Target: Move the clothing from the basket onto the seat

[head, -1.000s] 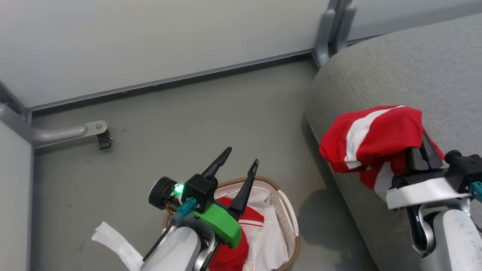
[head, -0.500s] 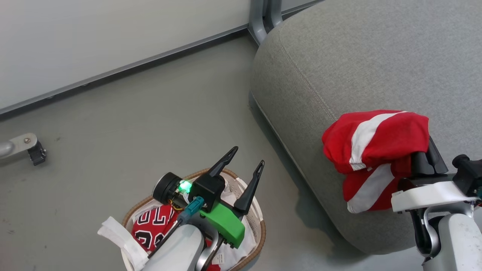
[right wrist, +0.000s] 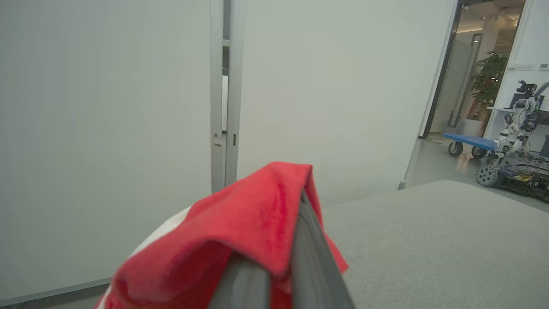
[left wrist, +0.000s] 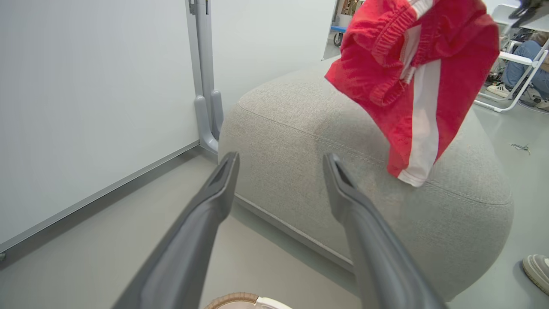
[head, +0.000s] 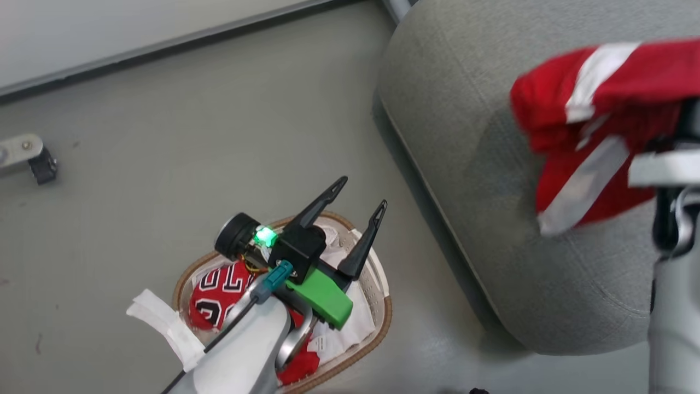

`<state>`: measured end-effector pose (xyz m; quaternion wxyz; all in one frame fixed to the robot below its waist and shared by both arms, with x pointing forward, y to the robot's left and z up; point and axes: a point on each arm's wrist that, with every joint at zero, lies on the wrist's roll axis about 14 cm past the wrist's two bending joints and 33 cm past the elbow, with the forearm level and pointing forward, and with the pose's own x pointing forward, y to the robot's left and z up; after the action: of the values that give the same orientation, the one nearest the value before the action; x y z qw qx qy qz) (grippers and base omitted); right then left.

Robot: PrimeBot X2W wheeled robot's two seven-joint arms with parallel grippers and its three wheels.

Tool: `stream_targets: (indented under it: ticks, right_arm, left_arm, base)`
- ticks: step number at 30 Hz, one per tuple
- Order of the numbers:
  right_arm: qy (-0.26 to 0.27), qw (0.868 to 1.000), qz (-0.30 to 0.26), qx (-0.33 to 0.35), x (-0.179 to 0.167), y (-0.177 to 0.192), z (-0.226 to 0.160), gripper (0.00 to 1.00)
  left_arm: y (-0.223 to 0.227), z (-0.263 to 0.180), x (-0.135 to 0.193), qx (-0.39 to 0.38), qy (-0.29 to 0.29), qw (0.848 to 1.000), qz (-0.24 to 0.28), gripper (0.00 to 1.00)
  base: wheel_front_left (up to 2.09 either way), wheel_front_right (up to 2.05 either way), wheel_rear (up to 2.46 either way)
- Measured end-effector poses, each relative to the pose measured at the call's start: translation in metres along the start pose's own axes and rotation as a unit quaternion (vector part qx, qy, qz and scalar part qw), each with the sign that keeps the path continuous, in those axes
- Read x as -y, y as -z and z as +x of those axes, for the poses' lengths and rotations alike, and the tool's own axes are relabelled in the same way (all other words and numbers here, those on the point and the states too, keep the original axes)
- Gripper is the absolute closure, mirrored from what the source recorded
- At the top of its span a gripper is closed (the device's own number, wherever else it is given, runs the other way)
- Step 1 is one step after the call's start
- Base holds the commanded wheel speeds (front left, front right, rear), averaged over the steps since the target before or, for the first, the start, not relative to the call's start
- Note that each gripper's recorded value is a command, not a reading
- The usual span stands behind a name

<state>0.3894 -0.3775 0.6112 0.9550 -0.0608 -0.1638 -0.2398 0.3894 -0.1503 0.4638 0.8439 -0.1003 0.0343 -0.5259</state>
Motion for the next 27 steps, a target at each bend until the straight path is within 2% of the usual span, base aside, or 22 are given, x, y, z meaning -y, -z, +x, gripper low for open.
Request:
stream_targets:
  ticks: [6,9,14,22,27]
  right_arm:
    - [0.01,0.996,-0.055,0.069,-0.016,-0.031,0.069,1.0]
    - [0.01,0.993,-0.082,0.083,-0.022,-0.034,0.098,1.0]
    - [0.031,0.99,-0.116,0.08,-0.005,-0.027,0.139,1.0]
    - [0.048,0.988,-0.144,-0.014,0.008,0.057,0.154,1.0]
    - [0.036,0.98,-0.158,-0.117,0.009,0.138,0.122,1.0]
  left_arm:
    - [0.008,-0.005,-0.028,-0.001,-0.019,1.0,0.005,0.0]
    - [0.014,-0.008,-0.041,-0.003,-0.029,1.0,0.006,0.0]
    - [0.022,-0.016,-0.055,-0.01,-0.038,0.999,0.011,0.0]
    - [0.042,-0.034,-0.085,-0.024,-0.079,0.997,-0.003,0.0]
    - [0.054,-0.042,-0.096,-0.032,-0.097,0.995,-0.019,0.0]
  base:
    - [0.0,0.0,0.0]
    - [0.0,0.0,0.0]
    - [0.0,0.0,0.0]
    - [0.0,0.0,0.0]
    - [0.0,0.0,0.0]
